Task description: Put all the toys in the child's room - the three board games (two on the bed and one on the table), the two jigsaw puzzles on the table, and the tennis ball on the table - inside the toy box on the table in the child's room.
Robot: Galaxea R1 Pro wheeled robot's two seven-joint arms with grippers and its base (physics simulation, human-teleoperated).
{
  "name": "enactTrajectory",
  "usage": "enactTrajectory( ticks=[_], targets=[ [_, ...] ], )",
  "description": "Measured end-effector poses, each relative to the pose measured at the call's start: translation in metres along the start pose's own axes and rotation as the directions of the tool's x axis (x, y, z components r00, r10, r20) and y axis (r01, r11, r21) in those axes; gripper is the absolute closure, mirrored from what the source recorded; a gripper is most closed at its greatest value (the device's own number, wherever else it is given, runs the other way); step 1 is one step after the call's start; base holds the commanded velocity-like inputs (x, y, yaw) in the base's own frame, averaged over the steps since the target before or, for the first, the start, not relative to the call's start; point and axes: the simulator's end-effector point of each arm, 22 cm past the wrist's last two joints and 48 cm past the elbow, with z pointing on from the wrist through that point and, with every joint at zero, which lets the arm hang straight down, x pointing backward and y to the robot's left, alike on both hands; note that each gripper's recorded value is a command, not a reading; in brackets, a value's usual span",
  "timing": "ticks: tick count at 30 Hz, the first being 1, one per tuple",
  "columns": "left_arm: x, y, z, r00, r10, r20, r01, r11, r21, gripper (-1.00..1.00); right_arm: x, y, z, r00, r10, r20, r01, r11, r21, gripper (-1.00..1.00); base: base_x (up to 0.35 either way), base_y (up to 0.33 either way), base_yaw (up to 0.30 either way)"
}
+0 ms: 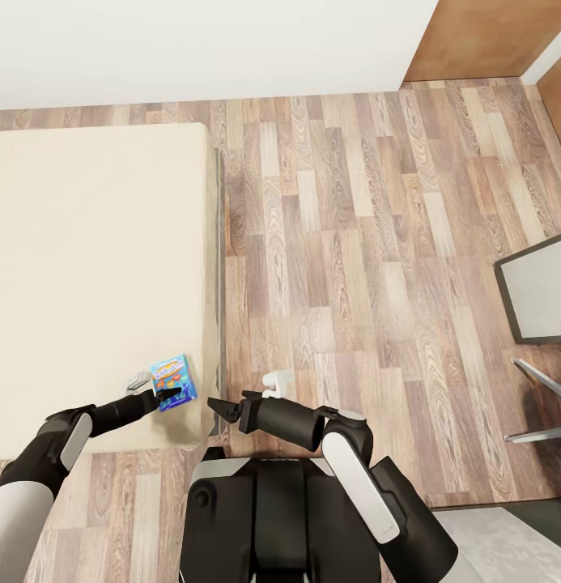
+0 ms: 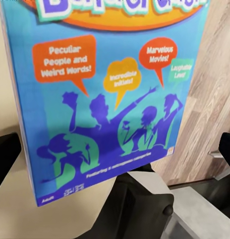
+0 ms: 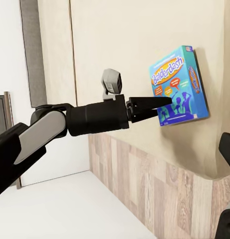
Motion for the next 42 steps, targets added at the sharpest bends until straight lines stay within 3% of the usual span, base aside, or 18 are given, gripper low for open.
enactTrajectory(
  ticks=[42],
  targets=[
    [-0.0007,-0.0069,0.0004,1.000,-0.001,0.003,0.001,1.000,0.029,-1.00,-0.0001,-0.0001,0.0000,1.000,0.000,0.000,0.000,1.000,0.000,-1.00,0.000,0.000,0.000]
  ],
)
